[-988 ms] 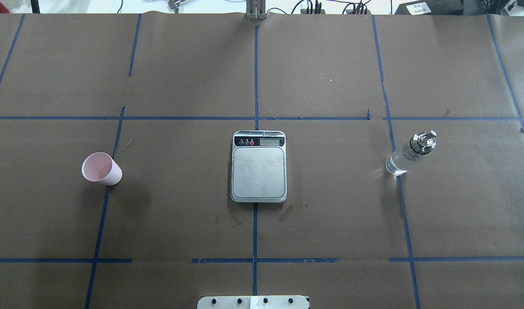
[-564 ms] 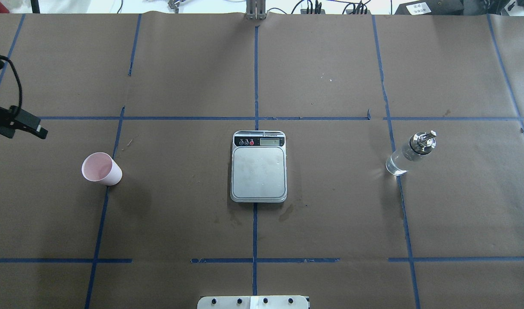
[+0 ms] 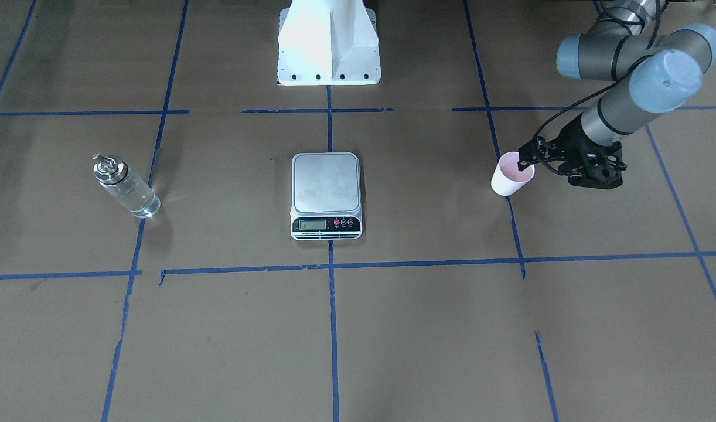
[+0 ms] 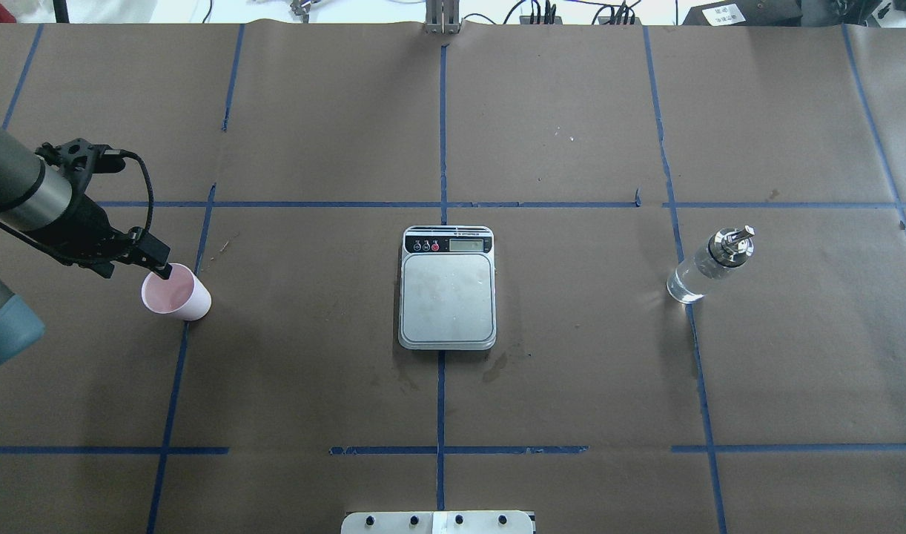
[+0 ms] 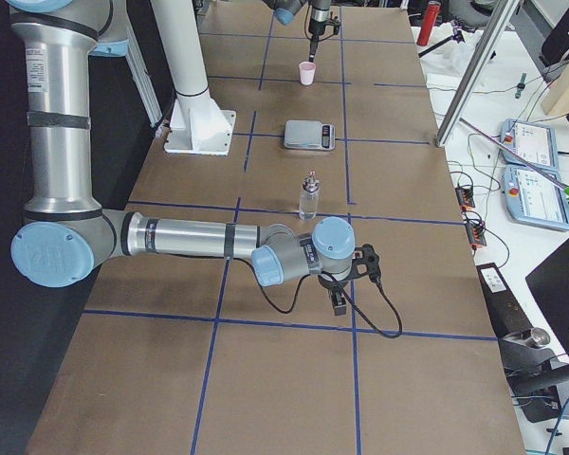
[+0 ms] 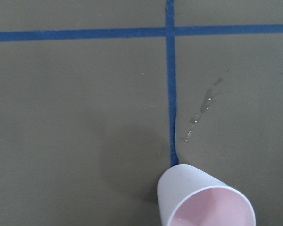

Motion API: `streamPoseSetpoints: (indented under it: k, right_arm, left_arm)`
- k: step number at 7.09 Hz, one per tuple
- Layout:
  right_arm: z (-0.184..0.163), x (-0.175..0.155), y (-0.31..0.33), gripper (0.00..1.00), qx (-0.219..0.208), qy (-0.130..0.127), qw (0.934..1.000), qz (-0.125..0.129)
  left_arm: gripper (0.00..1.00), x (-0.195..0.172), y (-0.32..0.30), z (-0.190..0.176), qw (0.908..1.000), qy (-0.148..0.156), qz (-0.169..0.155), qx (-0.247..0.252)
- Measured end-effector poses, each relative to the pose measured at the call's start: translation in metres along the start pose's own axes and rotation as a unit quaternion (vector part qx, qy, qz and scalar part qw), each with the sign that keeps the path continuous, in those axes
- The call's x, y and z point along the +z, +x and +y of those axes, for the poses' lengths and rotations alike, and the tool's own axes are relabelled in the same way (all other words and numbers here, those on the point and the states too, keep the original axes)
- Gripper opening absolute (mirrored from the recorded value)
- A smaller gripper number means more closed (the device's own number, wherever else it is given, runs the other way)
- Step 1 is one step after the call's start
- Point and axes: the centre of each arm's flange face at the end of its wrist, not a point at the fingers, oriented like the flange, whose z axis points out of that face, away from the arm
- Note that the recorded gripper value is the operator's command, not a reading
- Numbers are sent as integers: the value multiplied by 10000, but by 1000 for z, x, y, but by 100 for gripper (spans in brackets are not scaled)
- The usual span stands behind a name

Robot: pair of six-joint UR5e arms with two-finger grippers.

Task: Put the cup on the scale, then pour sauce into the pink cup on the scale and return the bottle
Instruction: 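Reach the left gripper down to the pink cup and grasp it, then carry the pink cup with the left gripper onto the scale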

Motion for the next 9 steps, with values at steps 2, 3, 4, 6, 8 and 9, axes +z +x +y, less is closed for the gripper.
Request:
streamPoseSetpoints:
  k: [2, 3, 4, 6, 8, 9]
  right_arm:
    - [0, 0, -1, 100, -5, 2, 10000, 3]
    - [0, 0, -1, 100, -7, 5, 10000, -1]
    - [-1, -1, -1, 100, -13, 10, 10000, -3]
    - [-1, -1, -2, 100, -20, 17, 10000, -6]
    - [-1, -2, -5, 100, -23, 7, 9999, -118]
    - [0, -2, -6, 100, -36, 10, 9998, -219]
  left_arm:
    - [31, 12, 6, -3, 10000, -56, -51, 3]
    - [0, 15, 6, -3, 9999, -77, -64, 6]
    - [0, 19, 5, -3, 9999, -107, -82, 8]
    - [0, 20, 12, -4, 9999, -132, -86, -45]
    - [0, -9, 70, -22, 9987, -41, 3, -508]
    - [0, -28, 125, -32, 9963, 34, 63, -855]
